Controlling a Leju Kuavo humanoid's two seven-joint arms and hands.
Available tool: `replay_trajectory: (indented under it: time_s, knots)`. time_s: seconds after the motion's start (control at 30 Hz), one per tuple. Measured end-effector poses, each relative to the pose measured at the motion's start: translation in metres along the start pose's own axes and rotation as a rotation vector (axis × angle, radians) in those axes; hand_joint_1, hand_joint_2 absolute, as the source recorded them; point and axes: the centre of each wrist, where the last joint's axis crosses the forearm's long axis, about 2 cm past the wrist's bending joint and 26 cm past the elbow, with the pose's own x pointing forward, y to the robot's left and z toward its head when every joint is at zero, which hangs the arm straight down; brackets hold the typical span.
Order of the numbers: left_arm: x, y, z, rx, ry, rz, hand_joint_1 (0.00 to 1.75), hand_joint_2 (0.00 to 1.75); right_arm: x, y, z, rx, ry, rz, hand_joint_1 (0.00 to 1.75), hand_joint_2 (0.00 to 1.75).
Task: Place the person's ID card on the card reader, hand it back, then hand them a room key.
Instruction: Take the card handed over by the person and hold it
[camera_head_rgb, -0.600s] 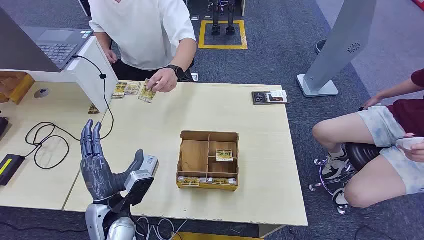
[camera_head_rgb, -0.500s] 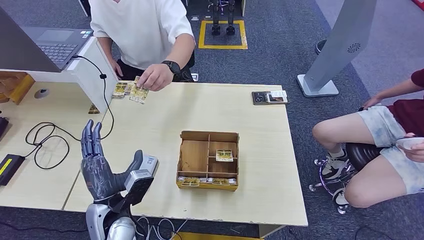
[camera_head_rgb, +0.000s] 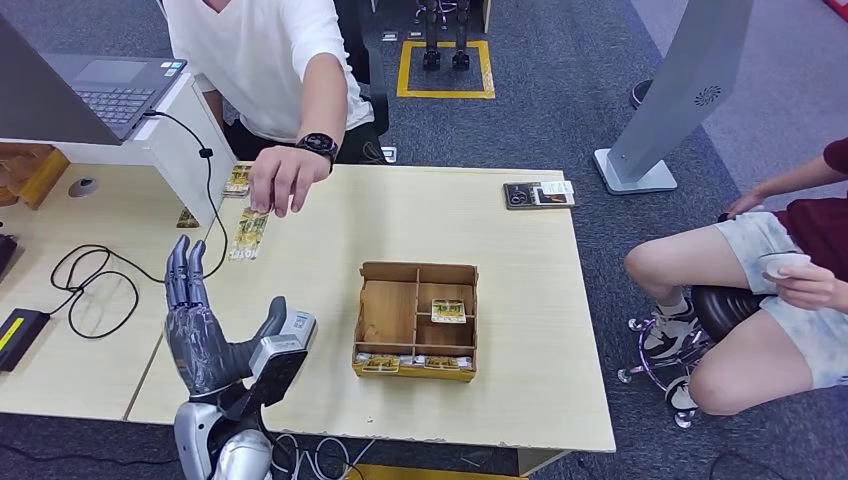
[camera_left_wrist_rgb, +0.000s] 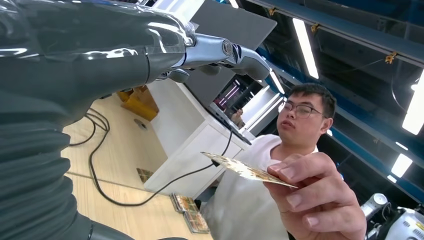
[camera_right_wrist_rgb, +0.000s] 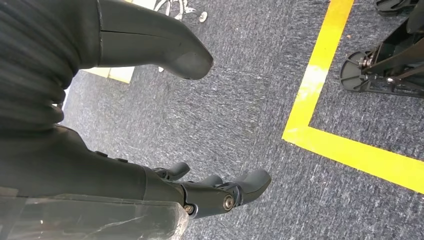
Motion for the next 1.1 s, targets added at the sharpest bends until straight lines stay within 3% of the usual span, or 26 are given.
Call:
replay_trajectory:
  time_s: [0.23, 0.47, 0.6, 1.1]
  knots:
    - [0.000, -0.007, -0.005, -0.044, -0.005, 0.002, 0.00, 1.75, 0.003, -0.001, -0.001, 0.003, -0.013, 0.010, 0.00, 1.75]
    - [0.005, -0.023, -0.025, -0.091, -0.085, -0.056, 0.05, 1.75, 0.008, -0.003, -0.001, 0.014, -0.022, 0.030, 0.00, 1.75]
    - [0.007, -0.028, -0.032, -0.099, -0.127, -0.091, 1.70, 1.75, 0.009, -0.004, -0.001, 0.015, -0.025, 0.045, 0.00, 1.75]
    - [0.014, -0.036, -0.033, -0.105, -0.159, -0.043, 1.75, 1.75, 0.009, -0.005, -0.002, 0.010, -0.025, 0.049, 0.00, 1.75]
